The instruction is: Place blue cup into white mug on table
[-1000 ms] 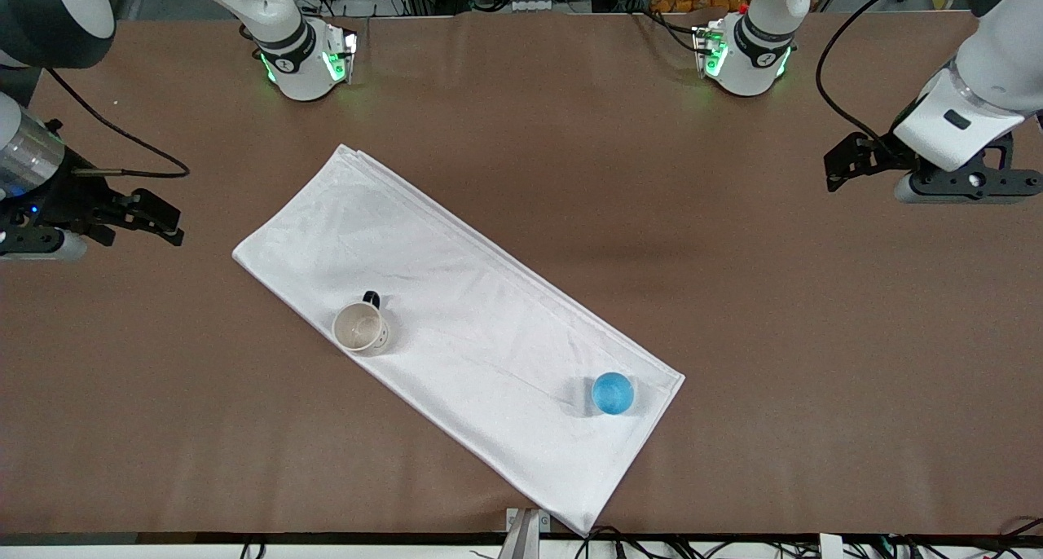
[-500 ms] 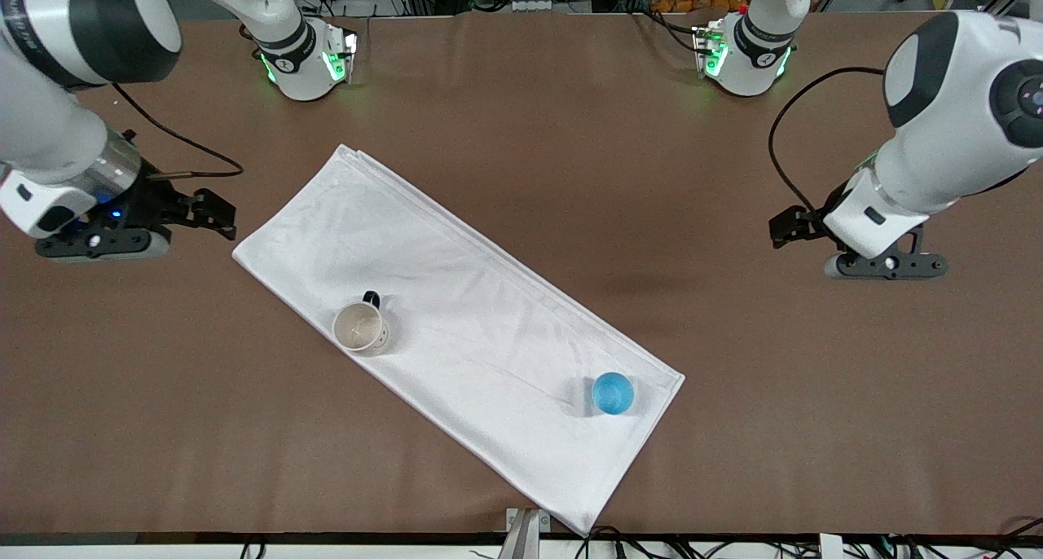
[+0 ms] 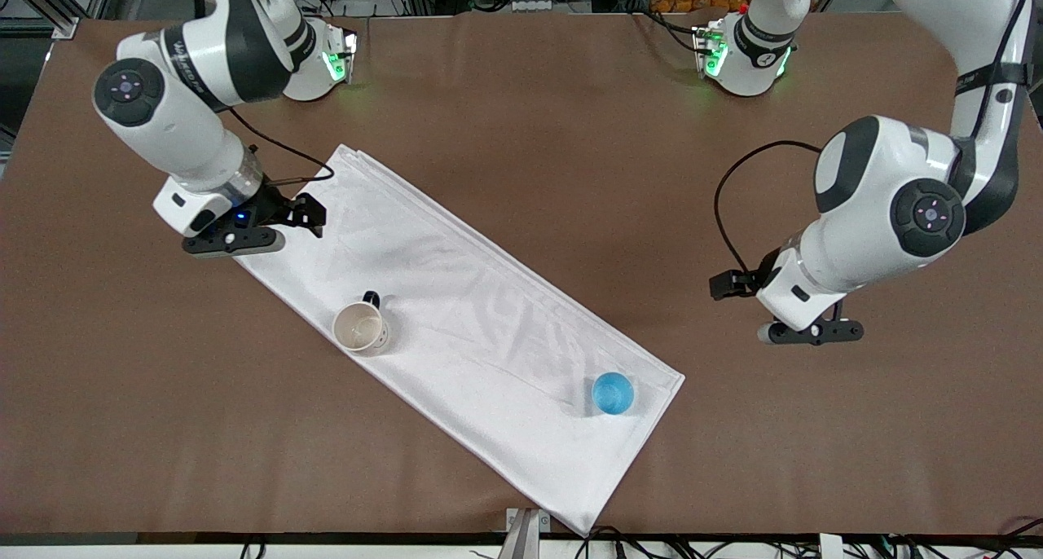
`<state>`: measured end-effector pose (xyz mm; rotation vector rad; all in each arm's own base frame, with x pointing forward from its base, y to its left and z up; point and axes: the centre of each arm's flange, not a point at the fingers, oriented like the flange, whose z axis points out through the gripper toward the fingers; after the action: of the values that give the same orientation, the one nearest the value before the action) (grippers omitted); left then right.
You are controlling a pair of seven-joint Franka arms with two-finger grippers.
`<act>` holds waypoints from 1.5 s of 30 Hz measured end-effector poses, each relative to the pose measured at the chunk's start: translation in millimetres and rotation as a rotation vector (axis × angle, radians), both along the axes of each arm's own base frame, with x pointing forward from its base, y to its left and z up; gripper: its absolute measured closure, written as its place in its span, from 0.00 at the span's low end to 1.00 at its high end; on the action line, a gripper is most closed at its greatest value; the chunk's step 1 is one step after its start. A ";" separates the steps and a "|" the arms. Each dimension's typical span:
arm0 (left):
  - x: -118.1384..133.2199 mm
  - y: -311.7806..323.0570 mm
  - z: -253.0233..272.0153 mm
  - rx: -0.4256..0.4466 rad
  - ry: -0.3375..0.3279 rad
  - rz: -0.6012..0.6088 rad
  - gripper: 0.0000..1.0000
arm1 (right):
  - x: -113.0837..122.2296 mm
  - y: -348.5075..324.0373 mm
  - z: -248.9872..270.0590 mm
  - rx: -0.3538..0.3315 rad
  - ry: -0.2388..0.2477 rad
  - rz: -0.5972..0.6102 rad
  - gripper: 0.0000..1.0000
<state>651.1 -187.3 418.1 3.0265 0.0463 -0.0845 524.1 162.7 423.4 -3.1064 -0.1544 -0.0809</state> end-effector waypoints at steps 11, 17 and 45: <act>21.4 -30.5 -51.1 -0.004 -0.095 0.059 0.00 | -9.2 37.7 -76.0 -0.004 -0.006 -0.019 0.00; 29.6 -47.3 -69.2 -0.010 -0.117 0.077 0.00 | -6.2 52.6 -113.4 -0.008 -0.012 -0.017 0.00; 37.2 -102.9 -146.8 -0.097 -0.218 0.118 0.00 | 40.4 49.2 -174.0 -0.023 -0.034 -0.064 0.21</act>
<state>688.3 -290.3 271.3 2.9086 0.1945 0.2450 564.4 211.9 249.4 -3.1341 -0.0572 -0.1339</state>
